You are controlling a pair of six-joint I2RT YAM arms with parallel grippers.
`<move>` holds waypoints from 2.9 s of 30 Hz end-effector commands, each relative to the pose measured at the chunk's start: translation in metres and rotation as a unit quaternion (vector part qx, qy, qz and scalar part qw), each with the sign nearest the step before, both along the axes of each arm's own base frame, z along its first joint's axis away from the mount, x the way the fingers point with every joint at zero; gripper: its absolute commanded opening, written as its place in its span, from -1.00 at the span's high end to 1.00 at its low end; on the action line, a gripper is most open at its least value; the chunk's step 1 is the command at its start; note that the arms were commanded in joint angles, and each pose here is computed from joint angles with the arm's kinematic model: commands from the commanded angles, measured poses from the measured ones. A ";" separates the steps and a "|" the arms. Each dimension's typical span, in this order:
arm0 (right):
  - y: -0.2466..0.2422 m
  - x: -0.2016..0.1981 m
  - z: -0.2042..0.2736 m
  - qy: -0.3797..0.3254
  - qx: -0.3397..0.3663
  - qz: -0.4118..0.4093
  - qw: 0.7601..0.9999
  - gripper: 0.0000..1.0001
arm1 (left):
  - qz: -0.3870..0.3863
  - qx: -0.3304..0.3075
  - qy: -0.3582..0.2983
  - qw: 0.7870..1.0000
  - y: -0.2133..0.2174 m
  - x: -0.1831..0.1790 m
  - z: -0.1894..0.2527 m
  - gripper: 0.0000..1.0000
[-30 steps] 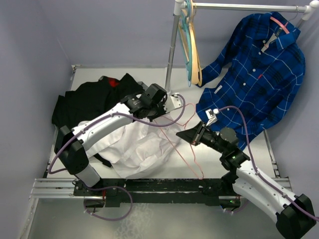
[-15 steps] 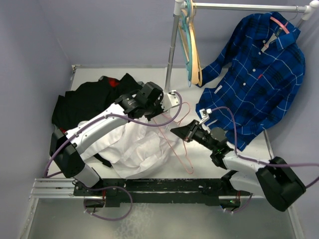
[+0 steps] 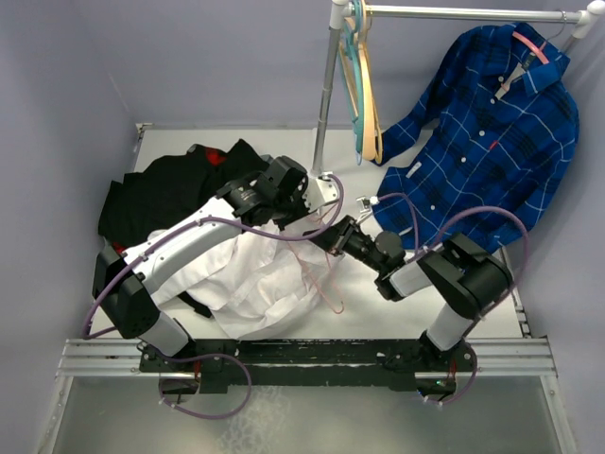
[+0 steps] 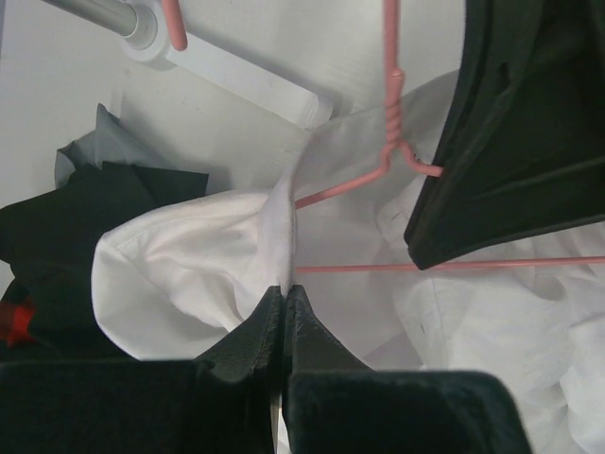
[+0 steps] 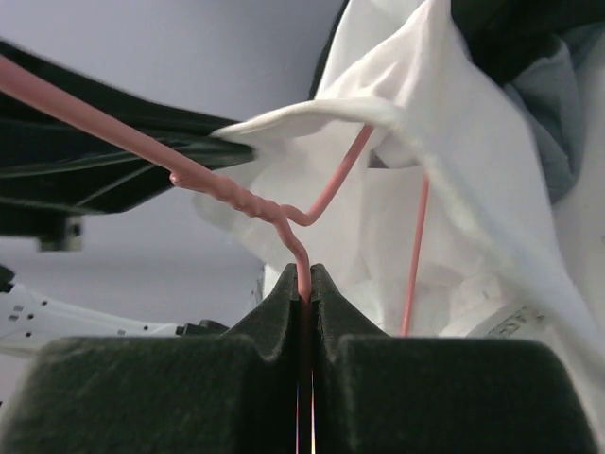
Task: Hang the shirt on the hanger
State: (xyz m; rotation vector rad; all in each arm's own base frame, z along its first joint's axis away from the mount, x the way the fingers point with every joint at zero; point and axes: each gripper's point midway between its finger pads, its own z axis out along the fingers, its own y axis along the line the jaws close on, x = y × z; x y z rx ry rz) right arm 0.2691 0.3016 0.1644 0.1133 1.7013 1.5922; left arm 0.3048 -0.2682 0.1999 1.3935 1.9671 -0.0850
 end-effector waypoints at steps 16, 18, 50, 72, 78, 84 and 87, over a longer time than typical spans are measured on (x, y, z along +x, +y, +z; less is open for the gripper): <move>0.031 0.021 0.045 -0.118 0.088 0.013 0.989 1.00 | -0.014 -0.039 0.027 0.999 -0.010 -0.011 0.002 1.00; 0.031 0.023 0.044 -0.121 0.085 0.009 0.989 1.00 | -0.019 -0.042 0.037 0.998 -0.011 -0.014 -0.003 1.00; 0.034 0.043 0.049 -0.162 0.077 -0.003 0.984 1.00 | -0.065 -0.039 0.037 0.996 -0.006 -0.024 0.010 -0.90; 0.029 0.048 0.015 -0.154 0.037 0.002 0.987 1.00 | -0.390 -0.287 0.128 0.865 0.030 0.046 -0.012 -0.89; 0.030 0.048 0.014 -0.158 0.034 0.004 0.987 1.00 | -0.371 -0.283 0.167 0.868 0.019 0.067 -0.032 -0.93; 0.031 0.049 0.013 -0.159 0.032 0.005 0.987 1.00 | -0.381 -0.250 0.191 0.870 0.008 0.065 -0.052 -0.95; 0.032 0.050 0.013 -0.159 0.033 0.007 0.987 1.00 | -0.379 -0.231 0.216 0.870 0.005 0.060 -0.068 -0.92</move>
